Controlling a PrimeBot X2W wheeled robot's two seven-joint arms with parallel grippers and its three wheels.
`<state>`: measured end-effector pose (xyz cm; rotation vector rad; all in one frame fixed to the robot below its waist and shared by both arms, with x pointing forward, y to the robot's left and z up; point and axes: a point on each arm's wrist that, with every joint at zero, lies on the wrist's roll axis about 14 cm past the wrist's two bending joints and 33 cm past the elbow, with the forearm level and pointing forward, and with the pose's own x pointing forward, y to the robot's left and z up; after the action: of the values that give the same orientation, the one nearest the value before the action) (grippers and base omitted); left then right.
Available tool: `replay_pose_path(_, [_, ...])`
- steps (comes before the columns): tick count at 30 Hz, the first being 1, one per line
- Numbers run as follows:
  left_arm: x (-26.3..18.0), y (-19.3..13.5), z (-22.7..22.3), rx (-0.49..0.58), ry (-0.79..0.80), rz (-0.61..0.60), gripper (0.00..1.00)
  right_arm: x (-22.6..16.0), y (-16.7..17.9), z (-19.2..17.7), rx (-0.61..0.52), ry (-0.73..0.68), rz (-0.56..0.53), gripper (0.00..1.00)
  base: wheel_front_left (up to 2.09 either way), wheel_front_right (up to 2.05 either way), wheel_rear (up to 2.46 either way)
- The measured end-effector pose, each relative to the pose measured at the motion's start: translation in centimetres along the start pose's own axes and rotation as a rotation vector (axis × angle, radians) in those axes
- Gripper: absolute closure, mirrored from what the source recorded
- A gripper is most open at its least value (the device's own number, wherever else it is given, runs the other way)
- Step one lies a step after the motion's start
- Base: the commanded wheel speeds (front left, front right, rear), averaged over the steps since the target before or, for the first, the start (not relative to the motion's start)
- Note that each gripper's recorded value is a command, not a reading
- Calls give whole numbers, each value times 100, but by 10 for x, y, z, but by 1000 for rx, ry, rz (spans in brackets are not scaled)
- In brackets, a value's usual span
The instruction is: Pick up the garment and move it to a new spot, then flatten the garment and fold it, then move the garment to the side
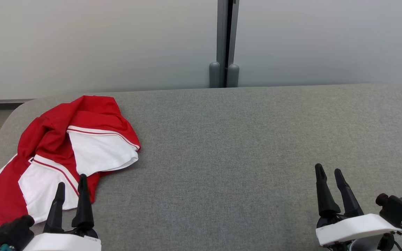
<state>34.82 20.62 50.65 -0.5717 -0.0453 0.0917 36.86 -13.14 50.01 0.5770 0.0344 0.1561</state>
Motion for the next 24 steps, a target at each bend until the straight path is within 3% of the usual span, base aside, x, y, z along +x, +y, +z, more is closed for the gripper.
replay_pose_path(24, [-11,-17,-13,215,12,-110,0,-5,14,-16,-232,27,69,0,0,0,0])
